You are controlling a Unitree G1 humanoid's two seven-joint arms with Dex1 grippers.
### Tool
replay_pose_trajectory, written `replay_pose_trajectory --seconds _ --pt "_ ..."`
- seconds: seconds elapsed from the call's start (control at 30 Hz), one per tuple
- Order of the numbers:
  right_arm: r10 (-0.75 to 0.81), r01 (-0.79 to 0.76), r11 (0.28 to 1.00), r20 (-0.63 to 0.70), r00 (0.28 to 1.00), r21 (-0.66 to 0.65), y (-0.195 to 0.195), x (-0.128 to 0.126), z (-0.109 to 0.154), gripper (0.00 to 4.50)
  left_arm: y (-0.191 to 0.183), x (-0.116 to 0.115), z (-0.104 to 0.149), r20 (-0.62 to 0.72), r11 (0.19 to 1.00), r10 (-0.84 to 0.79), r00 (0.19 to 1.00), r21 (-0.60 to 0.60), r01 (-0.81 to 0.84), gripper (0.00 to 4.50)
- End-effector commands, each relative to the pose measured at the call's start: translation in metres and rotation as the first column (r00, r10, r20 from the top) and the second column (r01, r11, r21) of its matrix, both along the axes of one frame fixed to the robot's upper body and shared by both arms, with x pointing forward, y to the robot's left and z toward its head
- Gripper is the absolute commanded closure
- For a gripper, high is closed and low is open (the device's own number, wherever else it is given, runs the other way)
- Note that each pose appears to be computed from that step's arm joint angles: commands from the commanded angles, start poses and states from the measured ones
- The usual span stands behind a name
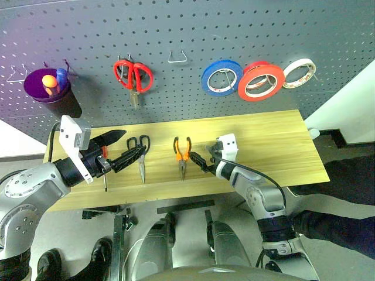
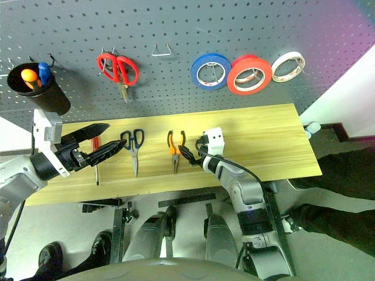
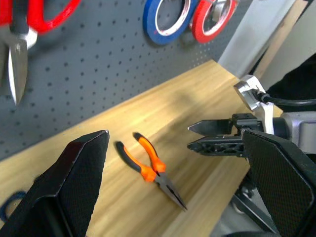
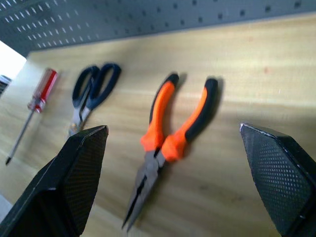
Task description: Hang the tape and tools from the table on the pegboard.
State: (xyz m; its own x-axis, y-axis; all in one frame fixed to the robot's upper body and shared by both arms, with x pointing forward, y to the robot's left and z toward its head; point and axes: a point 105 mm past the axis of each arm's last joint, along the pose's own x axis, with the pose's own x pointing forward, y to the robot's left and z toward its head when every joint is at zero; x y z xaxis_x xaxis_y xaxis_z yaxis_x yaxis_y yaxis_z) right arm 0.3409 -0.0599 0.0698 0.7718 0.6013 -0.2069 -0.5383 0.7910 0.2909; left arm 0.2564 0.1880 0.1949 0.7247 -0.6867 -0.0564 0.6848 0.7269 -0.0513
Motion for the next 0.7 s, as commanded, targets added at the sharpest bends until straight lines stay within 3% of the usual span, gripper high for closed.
replay_pose_trajectory --seconds 0.03,0.7 --pt "0.024 -0.024 1.000 0.037 0.999 0.006 0.013 -0.003 0.013 0.03 -0.001 -0.008 0.010 0.038 1.000 -0.008 0.999 0.013 0.007 0.00" --pt "0.010 -0.011 0.998 -0.029 1.000 -0.060 0.060 0.010 -0.001 0.03 0.010 -0.001 0.017 0.058 0.999 -0.006 0.998 0.046 0.003 0.00"
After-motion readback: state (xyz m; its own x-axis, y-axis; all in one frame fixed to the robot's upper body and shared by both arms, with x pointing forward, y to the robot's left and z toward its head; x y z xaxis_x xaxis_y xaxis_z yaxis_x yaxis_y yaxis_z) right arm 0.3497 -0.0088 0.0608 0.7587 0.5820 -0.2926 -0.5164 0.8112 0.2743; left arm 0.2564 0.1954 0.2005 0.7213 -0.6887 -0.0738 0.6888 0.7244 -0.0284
